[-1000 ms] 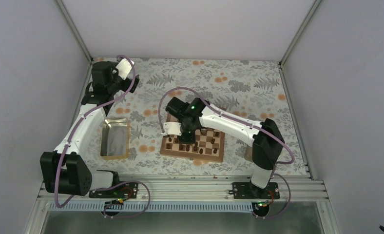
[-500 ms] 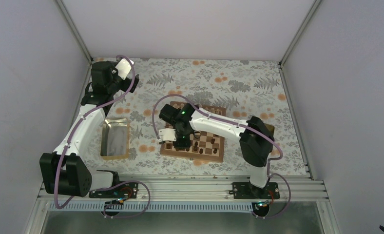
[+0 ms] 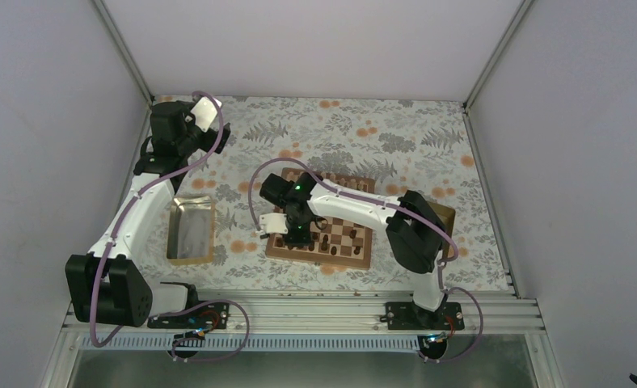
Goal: Set up the chess pieces on the board
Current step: Place the chess piece on the chessboard.
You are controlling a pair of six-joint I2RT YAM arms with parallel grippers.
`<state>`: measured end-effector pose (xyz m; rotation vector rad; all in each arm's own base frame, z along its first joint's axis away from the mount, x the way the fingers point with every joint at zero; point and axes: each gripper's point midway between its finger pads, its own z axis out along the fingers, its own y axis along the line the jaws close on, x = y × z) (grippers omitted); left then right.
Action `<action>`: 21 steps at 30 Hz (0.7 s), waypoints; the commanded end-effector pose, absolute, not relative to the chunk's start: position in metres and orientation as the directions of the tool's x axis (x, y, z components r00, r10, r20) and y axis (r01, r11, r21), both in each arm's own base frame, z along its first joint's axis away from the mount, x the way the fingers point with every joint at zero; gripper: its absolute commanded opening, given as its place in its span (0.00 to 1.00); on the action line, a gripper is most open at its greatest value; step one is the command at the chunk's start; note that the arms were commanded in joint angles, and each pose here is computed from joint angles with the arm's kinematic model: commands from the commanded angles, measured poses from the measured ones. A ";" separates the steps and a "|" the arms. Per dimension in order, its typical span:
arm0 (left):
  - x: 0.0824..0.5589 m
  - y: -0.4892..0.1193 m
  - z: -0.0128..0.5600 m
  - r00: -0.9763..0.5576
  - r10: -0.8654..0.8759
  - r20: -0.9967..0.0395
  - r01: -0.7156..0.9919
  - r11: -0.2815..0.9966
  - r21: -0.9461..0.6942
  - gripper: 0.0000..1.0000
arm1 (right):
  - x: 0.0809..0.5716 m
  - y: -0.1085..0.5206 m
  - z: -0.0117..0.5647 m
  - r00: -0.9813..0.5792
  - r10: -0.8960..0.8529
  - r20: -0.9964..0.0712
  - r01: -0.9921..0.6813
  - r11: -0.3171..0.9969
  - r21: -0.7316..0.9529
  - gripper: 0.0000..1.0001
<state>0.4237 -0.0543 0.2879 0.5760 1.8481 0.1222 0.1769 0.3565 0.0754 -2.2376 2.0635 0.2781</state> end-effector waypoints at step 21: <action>0.420 -0.054 0.293 -0.219 0.444 -0.869 0.331 0.872 0.362 1.00 | 0.195 0.360 0.067 0.069 -0.981 -0.183 -0.997 -0.073 0.010 0.13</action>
